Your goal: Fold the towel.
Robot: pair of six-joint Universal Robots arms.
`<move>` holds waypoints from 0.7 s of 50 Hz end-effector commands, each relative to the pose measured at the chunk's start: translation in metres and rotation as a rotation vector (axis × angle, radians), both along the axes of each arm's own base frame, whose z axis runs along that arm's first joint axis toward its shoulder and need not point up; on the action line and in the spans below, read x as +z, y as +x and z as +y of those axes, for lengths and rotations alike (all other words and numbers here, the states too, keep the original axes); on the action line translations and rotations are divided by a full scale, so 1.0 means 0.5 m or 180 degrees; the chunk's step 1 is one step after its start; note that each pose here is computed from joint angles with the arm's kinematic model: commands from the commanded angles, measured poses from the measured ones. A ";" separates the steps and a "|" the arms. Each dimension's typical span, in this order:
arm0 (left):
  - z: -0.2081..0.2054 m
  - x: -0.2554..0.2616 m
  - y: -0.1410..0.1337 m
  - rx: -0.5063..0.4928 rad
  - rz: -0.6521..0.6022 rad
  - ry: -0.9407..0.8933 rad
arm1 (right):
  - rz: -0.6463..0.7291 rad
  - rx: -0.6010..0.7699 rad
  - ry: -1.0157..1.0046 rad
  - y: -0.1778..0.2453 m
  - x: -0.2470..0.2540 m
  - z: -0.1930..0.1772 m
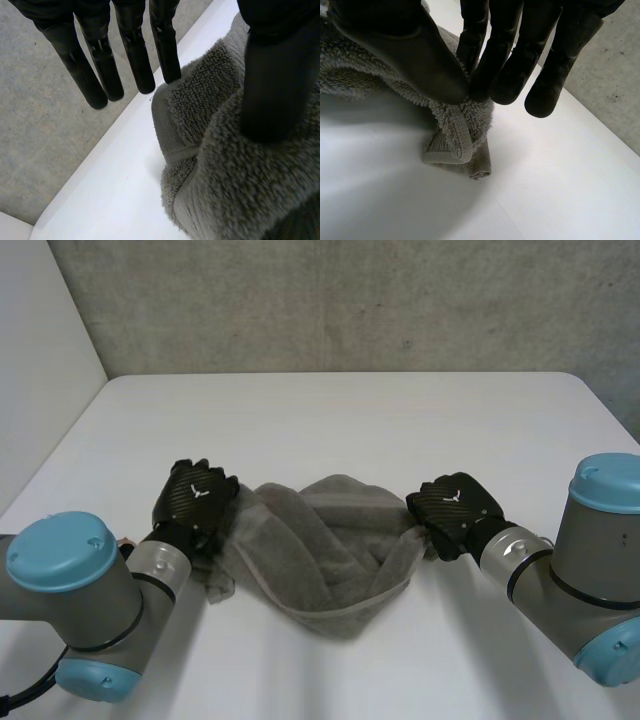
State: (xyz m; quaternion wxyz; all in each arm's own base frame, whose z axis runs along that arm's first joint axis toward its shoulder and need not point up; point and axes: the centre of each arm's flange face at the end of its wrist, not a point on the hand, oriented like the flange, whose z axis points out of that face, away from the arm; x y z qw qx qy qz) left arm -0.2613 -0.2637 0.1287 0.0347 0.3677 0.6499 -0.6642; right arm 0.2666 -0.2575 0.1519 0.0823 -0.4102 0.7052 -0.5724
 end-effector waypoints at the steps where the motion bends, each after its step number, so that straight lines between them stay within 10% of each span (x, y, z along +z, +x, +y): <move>1: 0.003 -0.002 -0.005 -0.0046 0.0008 0.0002 | 0.0000 -0.0005 0.0001 -0.001 0.000 -0.001; 10: 0.020 0.086 -0.009 -0.0125 0.0159 -0.0354 | -0.0067 -0.0060 -0.0171 -0.004 0.040 -0.022; 22: 0.084 0.402 0.027 -0.0122 0.0972 -0.1615 | -0.0298 -0.0304 -0.0864 -0.056 0.354 -0.029; 35: 0.056 0.252 0.005 -0.0143 0.0607 -0.0481 | 0.0373 -0.0121 -0.0555 -0.050 0.306 -0.041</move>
